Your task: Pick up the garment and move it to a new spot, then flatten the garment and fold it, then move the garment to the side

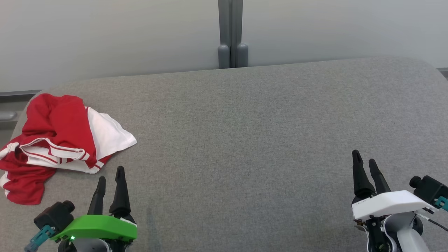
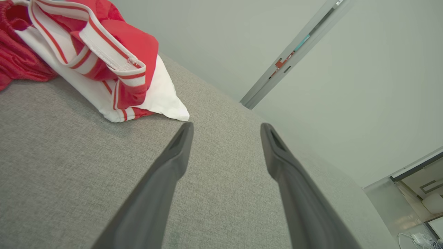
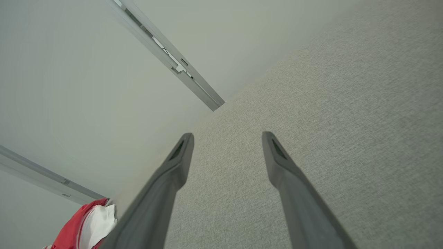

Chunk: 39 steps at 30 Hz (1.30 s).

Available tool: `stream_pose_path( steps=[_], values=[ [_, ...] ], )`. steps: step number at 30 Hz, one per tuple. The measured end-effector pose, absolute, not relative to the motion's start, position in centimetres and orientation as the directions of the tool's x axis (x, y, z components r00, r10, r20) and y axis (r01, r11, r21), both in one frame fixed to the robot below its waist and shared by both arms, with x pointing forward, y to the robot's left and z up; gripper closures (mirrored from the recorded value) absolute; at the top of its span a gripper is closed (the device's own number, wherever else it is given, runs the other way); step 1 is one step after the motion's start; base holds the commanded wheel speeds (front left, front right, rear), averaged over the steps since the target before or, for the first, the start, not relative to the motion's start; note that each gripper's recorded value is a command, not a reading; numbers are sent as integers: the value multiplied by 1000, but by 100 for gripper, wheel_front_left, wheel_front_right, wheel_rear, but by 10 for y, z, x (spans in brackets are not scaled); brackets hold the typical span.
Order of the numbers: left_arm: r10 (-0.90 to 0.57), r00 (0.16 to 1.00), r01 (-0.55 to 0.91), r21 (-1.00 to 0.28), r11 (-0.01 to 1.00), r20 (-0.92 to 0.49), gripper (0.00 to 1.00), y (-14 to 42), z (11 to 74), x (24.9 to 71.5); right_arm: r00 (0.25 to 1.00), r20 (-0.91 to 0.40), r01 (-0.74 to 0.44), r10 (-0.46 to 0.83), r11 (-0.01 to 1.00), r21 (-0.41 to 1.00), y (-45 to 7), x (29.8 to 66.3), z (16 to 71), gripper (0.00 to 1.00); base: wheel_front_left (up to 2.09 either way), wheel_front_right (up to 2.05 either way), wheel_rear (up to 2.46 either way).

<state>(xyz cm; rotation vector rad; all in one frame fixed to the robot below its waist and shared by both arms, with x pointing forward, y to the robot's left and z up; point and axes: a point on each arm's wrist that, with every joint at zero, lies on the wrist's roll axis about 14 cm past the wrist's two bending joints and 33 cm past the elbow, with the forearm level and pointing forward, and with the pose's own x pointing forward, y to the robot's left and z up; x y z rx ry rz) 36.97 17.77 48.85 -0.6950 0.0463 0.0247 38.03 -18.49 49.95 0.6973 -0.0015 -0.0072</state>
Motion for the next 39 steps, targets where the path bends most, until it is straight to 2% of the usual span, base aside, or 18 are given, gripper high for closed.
stream_pose_path(
  steps=[19, 39],
  values=[
    [0, 1000, -3, -465, 885, -5, 0, 175, 496, 369, 999, 26, -33, 23, 889, 457, -177, 382, 502, 0, 0, 0, 0],
    [-20, 999, 32, -302, 953, 44, 0, 170, 504, 368, 996, 64, -81, 64, 950, 303, -167, 383, 508, 0, 0, 0, 0]
  ],
)
